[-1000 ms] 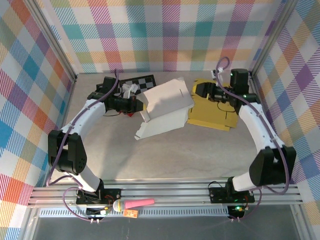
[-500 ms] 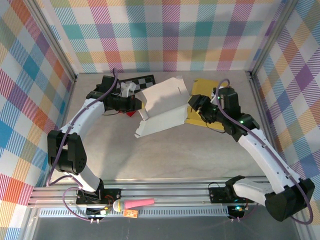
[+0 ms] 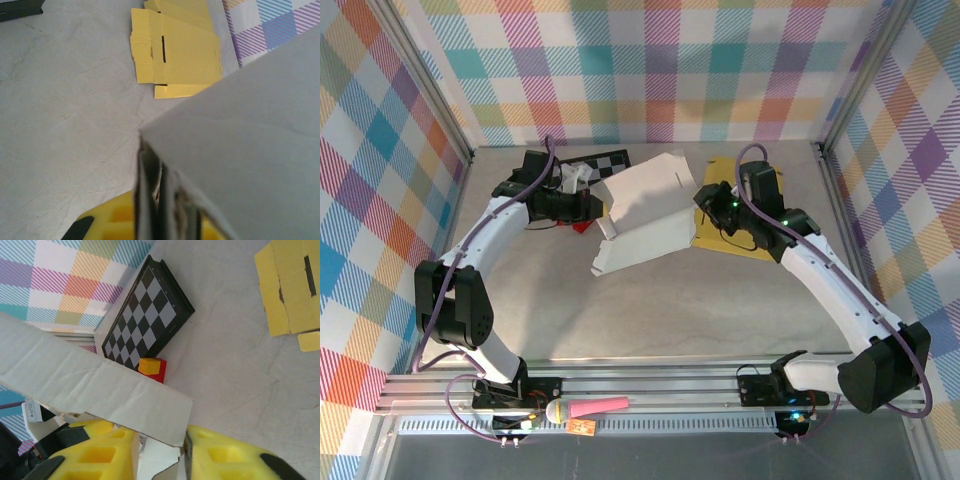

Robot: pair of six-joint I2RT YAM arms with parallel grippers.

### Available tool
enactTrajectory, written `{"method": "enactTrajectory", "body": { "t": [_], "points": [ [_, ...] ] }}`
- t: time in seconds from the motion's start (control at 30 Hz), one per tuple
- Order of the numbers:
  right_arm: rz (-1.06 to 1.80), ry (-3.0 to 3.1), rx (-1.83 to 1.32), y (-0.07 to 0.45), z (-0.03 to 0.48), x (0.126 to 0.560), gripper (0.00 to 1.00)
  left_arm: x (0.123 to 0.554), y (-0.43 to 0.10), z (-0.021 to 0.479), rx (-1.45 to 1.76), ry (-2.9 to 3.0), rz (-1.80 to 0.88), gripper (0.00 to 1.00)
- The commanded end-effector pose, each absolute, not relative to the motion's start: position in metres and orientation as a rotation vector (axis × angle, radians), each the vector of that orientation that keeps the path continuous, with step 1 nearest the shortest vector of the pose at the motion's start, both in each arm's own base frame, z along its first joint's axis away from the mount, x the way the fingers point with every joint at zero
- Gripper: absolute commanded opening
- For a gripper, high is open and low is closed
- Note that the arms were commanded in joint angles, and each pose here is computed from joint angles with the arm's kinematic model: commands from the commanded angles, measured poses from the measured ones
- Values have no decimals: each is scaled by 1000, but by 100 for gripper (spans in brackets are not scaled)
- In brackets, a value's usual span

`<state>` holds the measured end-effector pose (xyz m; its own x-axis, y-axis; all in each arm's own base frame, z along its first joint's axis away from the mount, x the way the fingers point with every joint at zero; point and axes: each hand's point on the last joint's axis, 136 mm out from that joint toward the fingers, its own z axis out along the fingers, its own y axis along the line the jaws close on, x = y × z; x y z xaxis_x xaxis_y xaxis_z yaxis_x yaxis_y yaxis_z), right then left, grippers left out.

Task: Fold the paper box

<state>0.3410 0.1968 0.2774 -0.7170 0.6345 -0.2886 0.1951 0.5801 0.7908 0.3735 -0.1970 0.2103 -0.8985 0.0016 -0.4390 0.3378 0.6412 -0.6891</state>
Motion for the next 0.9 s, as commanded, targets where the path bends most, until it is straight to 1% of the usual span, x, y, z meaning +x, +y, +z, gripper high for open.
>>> {"method": "enactTrajectory", "body": {
  "t": [0.0, 0.17, 0.23, 0.37, 0.53, 0.7, 0.87],
  "points": [
    [1060, 2231, 637, 204, 290, 347, 24, 371, -191, 219, 259, 2458, -1144, 0],
    [1086, 2229, 645, 208, 290, 350, 22, 371, -192, 221, 267, 2455, -1138, 0],
    [1107, 2225, 644, 211, 293, 352, 23, 370, -193, 220, 273, 2461, -1130, 0],
    [1141, 2202, 670, 214, 297, 355, 30, 368, -195, 218, 282, 2467, -1118, 0],
    [1225, 2123, 722, 215, 304, 359, 47, 367, -197, 217, 286, 2471, -1115, 0],
    [1323, 2065, 828, 217, 303, 360, 56, 366, -197, 217, 285, 2469, -1114, 0],
    [1432, 2012, 968, 219, 298, 362, 62, 366, -199, 216, 285, 2468, -1116, 0]
  ]
}}
